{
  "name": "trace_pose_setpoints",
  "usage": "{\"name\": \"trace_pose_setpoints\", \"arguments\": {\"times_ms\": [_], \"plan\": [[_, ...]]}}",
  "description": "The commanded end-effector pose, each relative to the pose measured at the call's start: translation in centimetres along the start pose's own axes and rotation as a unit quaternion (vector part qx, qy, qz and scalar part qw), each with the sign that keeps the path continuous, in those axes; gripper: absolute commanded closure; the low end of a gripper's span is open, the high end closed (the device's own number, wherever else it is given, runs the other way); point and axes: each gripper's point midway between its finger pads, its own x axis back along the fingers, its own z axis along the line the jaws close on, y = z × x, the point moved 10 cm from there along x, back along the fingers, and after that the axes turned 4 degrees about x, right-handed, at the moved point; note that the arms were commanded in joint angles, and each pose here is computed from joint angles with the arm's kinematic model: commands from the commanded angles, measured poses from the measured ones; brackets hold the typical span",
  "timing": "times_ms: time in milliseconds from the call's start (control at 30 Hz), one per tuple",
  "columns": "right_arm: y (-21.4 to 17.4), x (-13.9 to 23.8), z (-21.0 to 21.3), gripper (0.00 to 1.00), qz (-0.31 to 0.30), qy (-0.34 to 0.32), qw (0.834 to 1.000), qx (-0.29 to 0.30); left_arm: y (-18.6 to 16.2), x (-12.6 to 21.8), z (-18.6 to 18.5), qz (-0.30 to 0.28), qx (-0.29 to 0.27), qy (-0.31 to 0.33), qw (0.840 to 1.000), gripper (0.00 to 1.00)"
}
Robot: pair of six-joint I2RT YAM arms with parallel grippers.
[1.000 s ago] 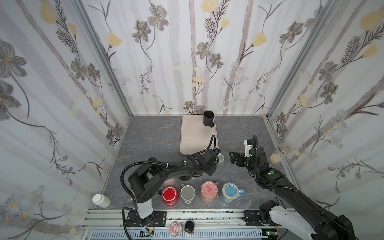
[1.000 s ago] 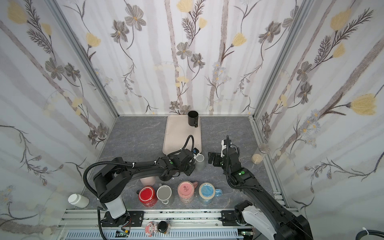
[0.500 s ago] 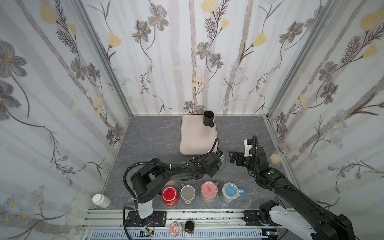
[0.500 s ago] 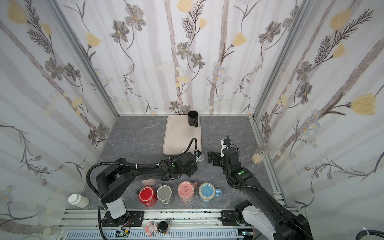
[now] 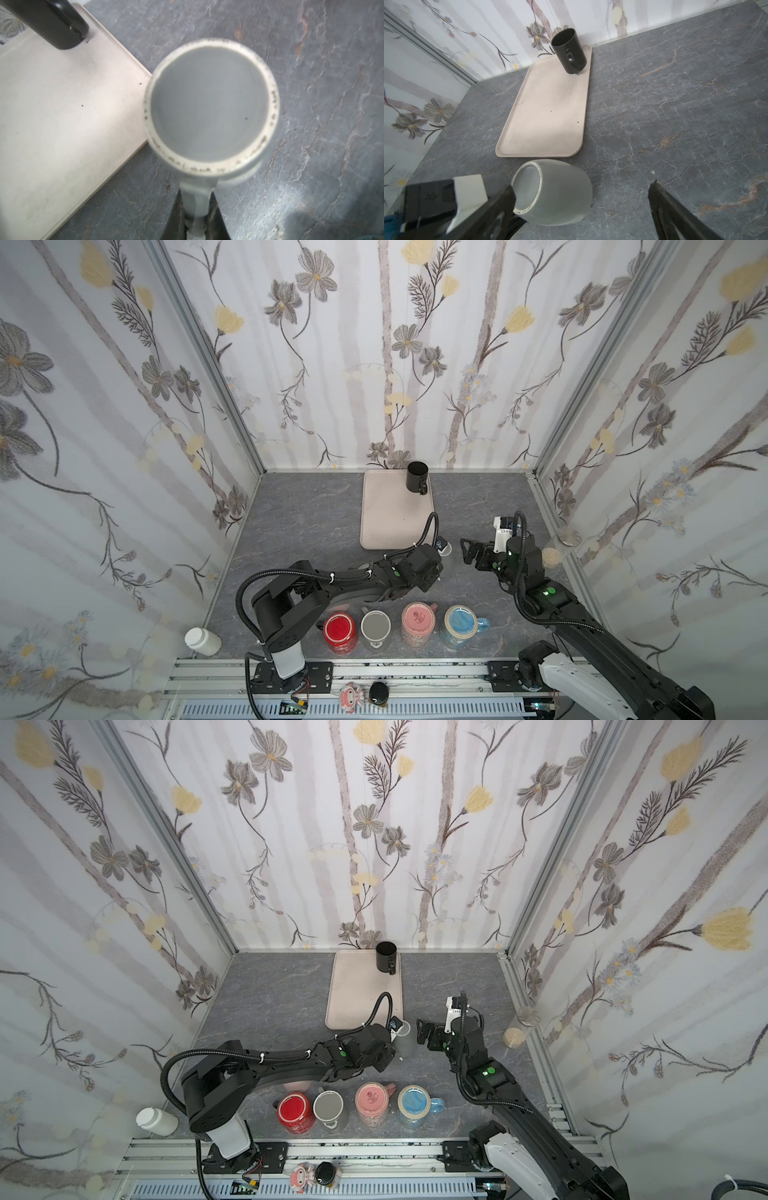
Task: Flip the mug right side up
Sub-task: 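Close the left gripper on the grey mug's handle and lift it, then raise the grey mug with the left gripper while the right gripper grasps its rim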
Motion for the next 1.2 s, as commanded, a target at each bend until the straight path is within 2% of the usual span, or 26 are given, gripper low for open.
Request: {"name": "trace_pose_setpoints", "arguments": {"times_ms": [0,233,367,500,633,700,767,933,1167], "plan": [[1.3,0.7,0.4,0.0,-0.057,0.014,0.998,-0.01,2.8,0.9,0.2,-0.071,0.033,-0.013,0.997,1.0],[2.8,2.4,1.0,0.0,-0.132,0.058,0.989,-0.017,5.8,4.1,3.9,-0.142,0.113,-0.056,0.982,1.0],[3.4,2.7,1.8,0.0,-0.172,0.113,0.978,-0.025,7.4,6.6,5.6,-0.192,0.139,-0.069,0.969,1.0],[3.9,2.5,2.9,0.0,-0.198,0.188,0.961,-0.034,8.7,9.8,8.1,-0.263,0.187,-0.102,0.941,1.0],[4.3,1.9,4.4,0.0,-0.197,0.28,0.94,-0.022,9.4,13.1,9.8,-0.329,0.211,-0.159,0.907,1.0],[4.5,1.6,5.2,0.0,-0.19,0.329,0.925,-0.023,9.6,14.3,9.8,-0.352,0.204,-0.168,0.898,1.0],[4.9,1.4,6.0,0.0,-0.191,0.377,0.906,-0.027,9.5,15.0,9.9,-0.367,0.201,-0.173,0.892,1.0],[5.8,1.3,8.8,0.02,-0.196,0.48,0.855,-0.024,8.9,17.6,10.4,-0.426,0.208,-0.202,0.857,1.0],[5.7,0.5,11.9,0.1,-0.192,0.529,0.827,-0.016,8.8,19.8,10.9,-0.472,0.215,-0.241,0.82,1.0]]}}
